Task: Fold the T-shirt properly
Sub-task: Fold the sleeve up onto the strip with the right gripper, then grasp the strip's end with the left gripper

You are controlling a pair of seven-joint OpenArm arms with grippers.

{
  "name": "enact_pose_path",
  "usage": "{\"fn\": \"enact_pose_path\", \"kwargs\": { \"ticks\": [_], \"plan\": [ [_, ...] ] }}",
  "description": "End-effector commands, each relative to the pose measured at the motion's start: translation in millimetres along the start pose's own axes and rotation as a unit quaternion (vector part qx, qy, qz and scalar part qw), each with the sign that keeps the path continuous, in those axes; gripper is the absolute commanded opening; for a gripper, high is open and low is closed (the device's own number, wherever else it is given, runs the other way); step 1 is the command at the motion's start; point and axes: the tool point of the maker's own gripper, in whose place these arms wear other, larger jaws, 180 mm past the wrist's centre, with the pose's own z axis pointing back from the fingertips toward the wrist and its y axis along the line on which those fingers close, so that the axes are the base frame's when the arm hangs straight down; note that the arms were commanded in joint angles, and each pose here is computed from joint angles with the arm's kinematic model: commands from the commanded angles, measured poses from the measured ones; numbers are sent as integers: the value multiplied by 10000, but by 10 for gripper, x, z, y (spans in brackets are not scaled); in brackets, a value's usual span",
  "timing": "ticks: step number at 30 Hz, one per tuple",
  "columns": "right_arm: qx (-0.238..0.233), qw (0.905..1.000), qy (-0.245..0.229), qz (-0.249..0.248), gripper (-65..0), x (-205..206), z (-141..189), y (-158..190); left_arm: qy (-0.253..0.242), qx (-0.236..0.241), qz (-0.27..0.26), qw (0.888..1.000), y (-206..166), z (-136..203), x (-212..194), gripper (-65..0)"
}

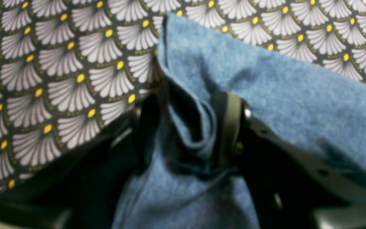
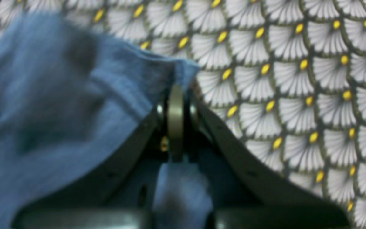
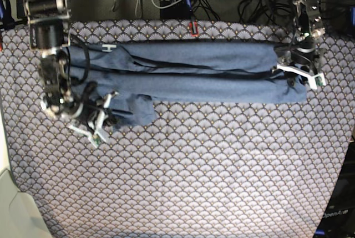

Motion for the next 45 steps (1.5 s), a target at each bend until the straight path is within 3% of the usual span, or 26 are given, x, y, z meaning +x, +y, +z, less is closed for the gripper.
{"fn": "enact_pose_path", "kwargs": {
  "ticks": [1, 11, 15, 22, 30, 41, 45],
  "plan": [
    [-160, 9982, -555, 186, -650, 344, 159, -94, 326, 6, -44, 9995, 18, 12, -137, -374],
    [-930, 9878, -821, 944, -650, 494, 1114, 183, 334, 11, -70, 9994, 35, 17, -140, -374],
    [-998, 9882, -700, 923, -650, 270, 1344, 343, 334, 3, -73, 9994, 33, 17, -140, -374],
    [-980, 9935, -129, 569, -650, -278, 1471, 425, 339, 8, -81, 9994, 40, 19, -143, -372],
    [-889, 9956, 156, 255, -650, -594, 1572, 515, 348, -9, -74, 9994, 33, 22, -152, -370],
    [-753, 9959, 419, -275, -650, -882, 1374, 536, 464, -18, -121, 9988, 56, 88, -264, -369],
    [-708, 9951, 556, -416, -592, -1009, 1322, 524, 514, -11, -136, 9986, 73, 113, -315, -368]
  ]
}}
